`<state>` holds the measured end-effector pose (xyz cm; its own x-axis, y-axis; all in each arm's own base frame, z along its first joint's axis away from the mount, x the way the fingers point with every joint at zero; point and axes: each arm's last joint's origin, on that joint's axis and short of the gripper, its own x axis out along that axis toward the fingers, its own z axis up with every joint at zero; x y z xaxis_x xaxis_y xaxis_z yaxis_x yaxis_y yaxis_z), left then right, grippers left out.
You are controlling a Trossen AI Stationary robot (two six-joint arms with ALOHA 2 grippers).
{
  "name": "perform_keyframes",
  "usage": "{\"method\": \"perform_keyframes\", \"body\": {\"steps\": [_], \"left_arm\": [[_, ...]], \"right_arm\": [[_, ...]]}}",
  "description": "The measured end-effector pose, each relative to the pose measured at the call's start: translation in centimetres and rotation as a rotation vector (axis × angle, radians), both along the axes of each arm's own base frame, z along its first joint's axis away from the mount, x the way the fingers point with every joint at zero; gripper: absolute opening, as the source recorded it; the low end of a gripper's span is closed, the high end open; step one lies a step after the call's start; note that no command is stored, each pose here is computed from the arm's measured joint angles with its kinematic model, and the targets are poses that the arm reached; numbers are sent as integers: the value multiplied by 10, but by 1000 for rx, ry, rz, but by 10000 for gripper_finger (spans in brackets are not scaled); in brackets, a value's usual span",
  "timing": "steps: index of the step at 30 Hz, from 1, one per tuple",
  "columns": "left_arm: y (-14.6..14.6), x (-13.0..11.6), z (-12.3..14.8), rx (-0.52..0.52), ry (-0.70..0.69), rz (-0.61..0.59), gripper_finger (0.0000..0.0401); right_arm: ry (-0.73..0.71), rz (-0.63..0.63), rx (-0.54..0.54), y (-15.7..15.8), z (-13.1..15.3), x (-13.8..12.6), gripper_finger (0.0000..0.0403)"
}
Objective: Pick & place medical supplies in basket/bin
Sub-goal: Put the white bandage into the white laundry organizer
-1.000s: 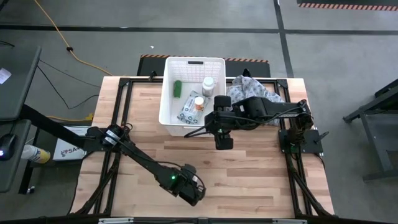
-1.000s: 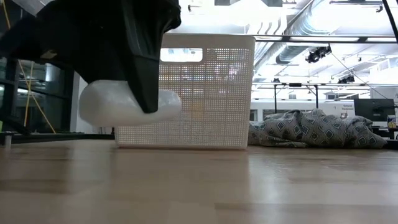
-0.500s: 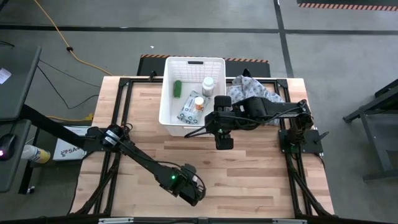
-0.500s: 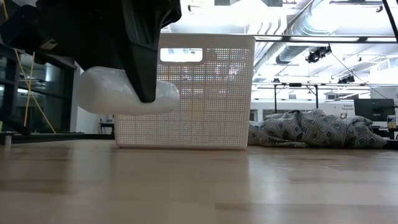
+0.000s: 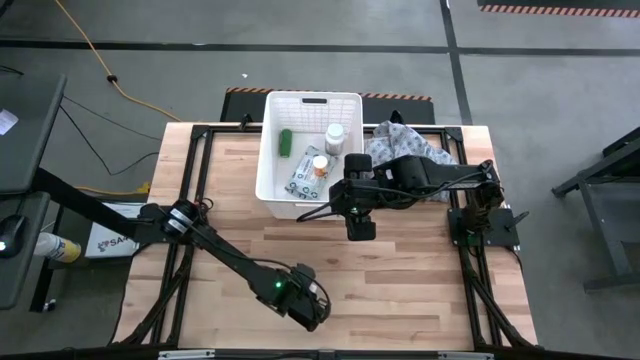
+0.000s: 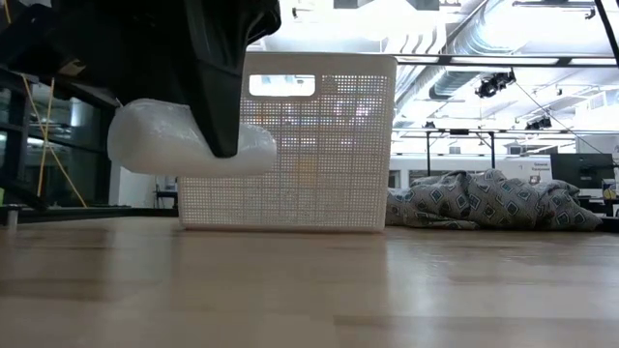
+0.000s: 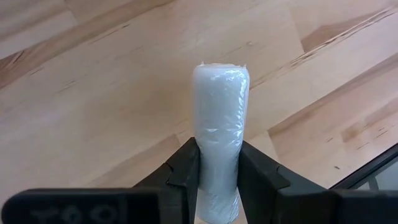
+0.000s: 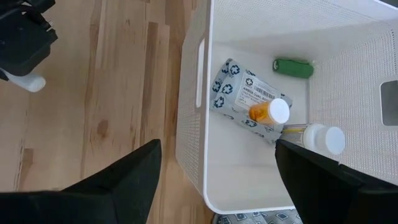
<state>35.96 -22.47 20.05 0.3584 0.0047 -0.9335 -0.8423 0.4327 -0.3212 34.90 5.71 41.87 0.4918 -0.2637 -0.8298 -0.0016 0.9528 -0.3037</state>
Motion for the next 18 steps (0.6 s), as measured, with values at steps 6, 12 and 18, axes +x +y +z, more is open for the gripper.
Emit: {"method": "perform_keyframes", "body": {"steps": [6,12,18], "left_arm": [[1,-2,7,-5,-8,0,128],[2,-5,15,-2,-24,-1,128],[0,-9,33,19,-19,-4,128]], "right_arm": [[0,0,0,0,0,0,304],[1,0,0,0,0,0,304],[2,0,0,0,0,0,304]]}}
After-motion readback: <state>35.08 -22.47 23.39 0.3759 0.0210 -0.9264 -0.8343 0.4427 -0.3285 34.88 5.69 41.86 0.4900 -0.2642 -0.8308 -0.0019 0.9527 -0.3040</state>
